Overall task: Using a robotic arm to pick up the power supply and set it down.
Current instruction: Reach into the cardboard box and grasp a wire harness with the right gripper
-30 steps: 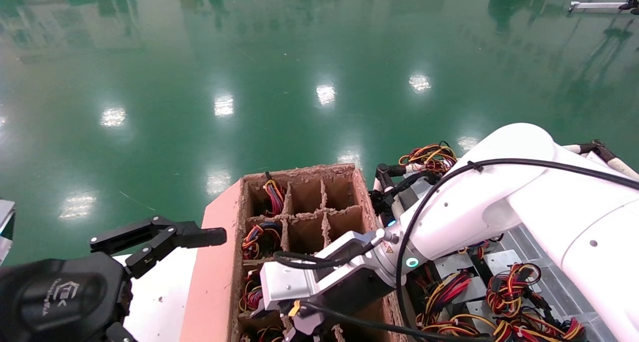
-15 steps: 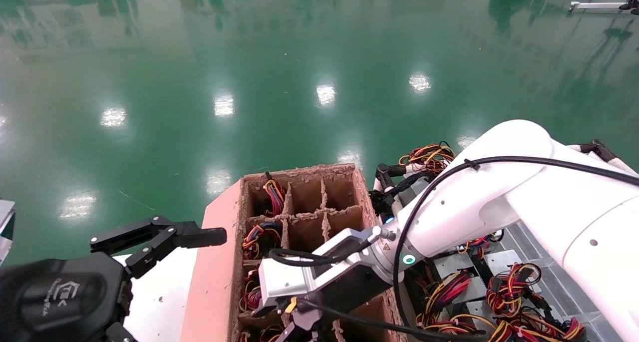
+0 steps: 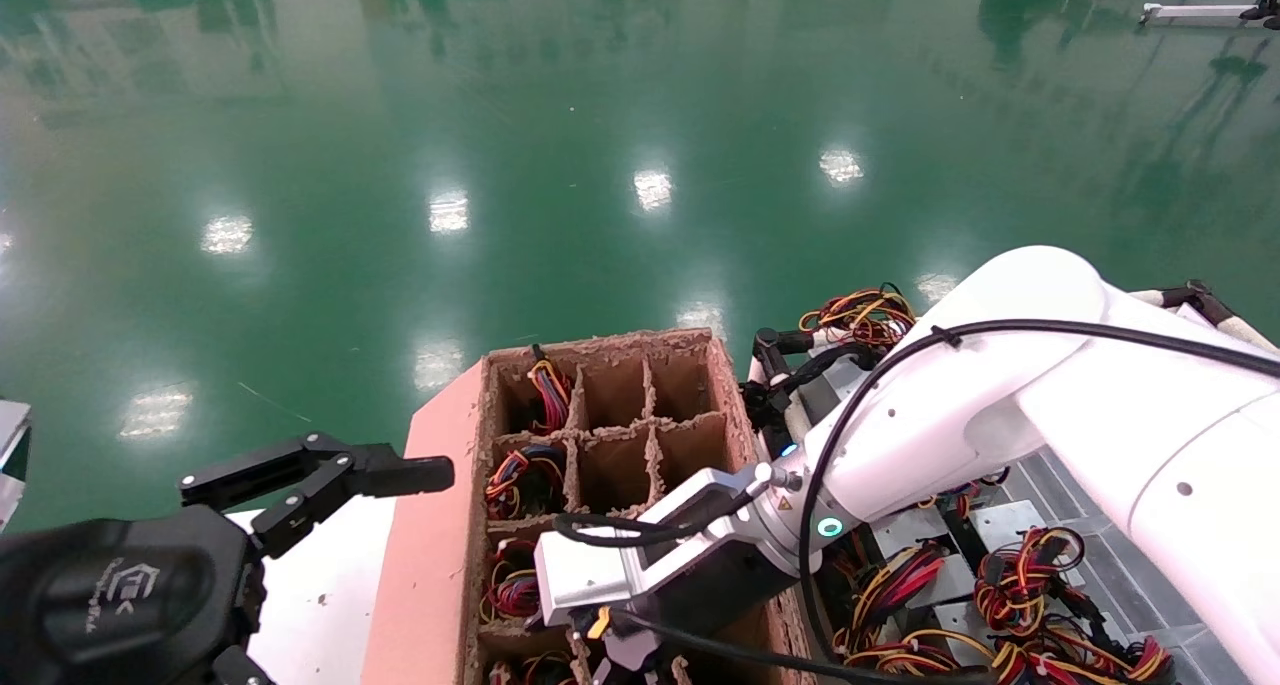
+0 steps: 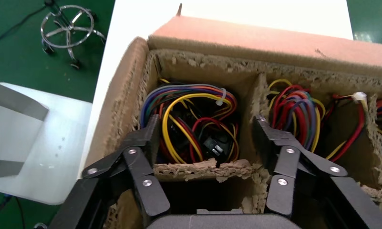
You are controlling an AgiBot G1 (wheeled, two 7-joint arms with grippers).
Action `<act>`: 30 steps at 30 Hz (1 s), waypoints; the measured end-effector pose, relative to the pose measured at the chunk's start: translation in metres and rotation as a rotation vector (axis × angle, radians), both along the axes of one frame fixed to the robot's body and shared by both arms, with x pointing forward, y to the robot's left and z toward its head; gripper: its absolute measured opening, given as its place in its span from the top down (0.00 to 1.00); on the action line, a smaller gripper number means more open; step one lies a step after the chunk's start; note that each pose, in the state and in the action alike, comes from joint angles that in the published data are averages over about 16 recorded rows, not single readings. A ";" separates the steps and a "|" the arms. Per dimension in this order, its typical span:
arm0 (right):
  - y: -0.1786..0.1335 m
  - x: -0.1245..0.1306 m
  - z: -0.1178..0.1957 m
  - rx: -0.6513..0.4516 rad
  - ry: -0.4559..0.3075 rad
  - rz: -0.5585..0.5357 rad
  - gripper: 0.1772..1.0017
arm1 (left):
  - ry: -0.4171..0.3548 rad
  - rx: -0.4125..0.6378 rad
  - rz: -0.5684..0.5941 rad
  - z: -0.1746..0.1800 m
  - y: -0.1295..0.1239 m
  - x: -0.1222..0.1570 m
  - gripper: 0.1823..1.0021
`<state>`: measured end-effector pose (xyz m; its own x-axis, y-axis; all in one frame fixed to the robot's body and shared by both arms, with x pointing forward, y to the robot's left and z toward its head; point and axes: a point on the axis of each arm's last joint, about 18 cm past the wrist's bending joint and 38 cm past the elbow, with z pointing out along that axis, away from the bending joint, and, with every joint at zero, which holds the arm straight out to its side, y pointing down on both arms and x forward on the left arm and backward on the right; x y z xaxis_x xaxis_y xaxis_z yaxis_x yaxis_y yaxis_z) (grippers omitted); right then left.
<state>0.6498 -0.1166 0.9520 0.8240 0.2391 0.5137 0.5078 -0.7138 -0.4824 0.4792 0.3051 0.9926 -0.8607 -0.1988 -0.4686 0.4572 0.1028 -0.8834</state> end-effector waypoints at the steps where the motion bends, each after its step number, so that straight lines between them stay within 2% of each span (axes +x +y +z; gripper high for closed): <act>1: 0.000 0.001 0.000 -0.002 -0.004 -0.001 0.43 | 0.000 0.000 0.000 0.000 0.000 0.000 0.00; 8: 0.003 0.004 -0.003 -0.012 -0.026 -0.002 0.34 | 0.000 0.000 0.000 0.000 0.000 0.000 0.00; 14: 0.006 0.004 -0.004 -0.015 -0.032 0.002 0.34 | 0.000 0.000 0.000 0.000 0.000 0.000 0.00; 22: 0.007 0.002 -0.005 -0.021 -0.024 0.006 0.44 | 0.000 0.000 0.000 0.000 0.000 0.000 0.00; 30: 0.005 0.000 -0.004 -0.022 -0.015 0.007 0.62 | 0.000 0.000 0.000 0.000 0.000 0.000 0.00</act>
